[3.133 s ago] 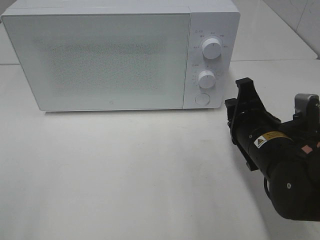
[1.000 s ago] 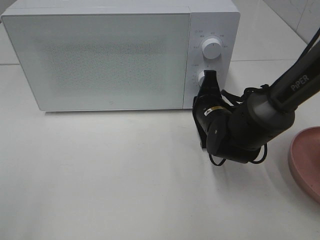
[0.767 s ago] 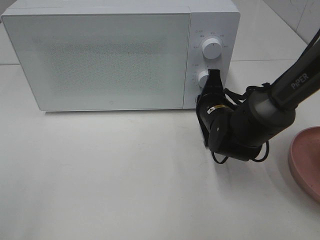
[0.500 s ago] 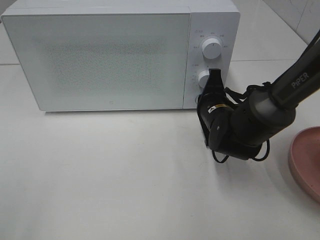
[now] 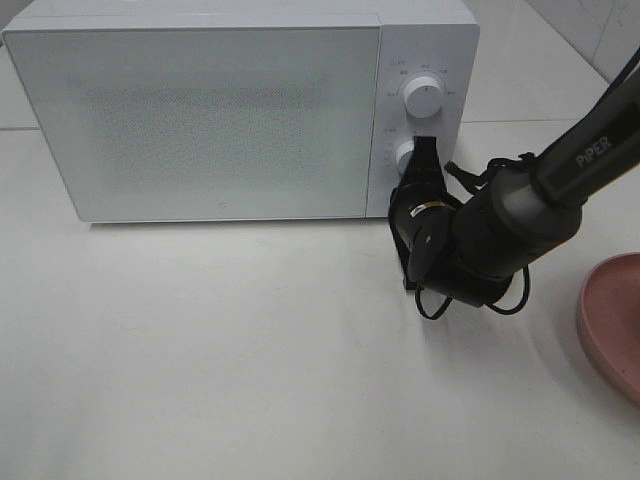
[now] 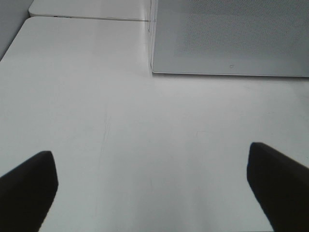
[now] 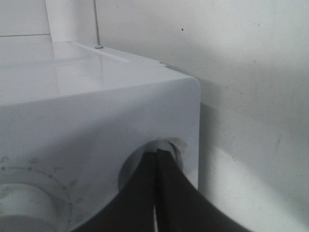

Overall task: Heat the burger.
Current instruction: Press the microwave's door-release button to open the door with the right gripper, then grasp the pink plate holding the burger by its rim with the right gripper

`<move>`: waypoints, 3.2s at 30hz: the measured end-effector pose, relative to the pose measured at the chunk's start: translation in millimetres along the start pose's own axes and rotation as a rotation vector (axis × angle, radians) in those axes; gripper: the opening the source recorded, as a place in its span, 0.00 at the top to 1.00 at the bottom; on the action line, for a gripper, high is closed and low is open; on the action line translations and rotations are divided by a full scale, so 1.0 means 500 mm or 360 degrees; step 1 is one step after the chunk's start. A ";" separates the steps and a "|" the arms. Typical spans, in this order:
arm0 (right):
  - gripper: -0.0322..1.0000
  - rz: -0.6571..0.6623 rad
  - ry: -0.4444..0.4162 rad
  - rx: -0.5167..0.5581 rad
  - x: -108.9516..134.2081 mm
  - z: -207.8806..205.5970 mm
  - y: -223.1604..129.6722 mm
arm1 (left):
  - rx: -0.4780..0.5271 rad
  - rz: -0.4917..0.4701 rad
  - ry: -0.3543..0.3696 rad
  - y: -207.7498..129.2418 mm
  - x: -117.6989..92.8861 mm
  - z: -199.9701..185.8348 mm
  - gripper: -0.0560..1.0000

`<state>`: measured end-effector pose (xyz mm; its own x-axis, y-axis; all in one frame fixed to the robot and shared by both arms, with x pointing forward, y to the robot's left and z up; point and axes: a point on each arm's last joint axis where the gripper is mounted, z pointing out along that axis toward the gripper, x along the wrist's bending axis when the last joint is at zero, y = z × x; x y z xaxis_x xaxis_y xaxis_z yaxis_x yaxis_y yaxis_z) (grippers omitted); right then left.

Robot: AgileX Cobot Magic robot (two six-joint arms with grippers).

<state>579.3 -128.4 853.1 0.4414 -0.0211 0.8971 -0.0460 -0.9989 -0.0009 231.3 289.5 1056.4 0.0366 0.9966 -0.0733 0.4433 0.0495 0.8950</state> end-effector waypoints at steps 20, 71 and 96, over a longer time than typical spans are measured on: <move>0.96 0.0107 -0.0007 -0.0104 0.001 0.029 -0.020 | 0.0000 0.0000 0.0000 0.000 0.000 0.000 0.01; 0.96 -0.0661 -0.0270 0.0191 0.025 -0.090 0.031 | 0.0000 0.0000 0.0000 0.000 0.000 0.000 0.01; 0.93 -0.2021 -0.0520 0.1183 0.047 -0.256 0.035 | 0.0000 0.0000 0.0000 0.000 0.000 0.000 0.01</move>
<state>474.3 -141.3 930.5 0.0172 0.9408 0.3385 0.9164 -0.1503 0.3711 231.3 289.5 1056.4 0.0366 0.9966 -0.0733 0.4433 0.0495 0.8950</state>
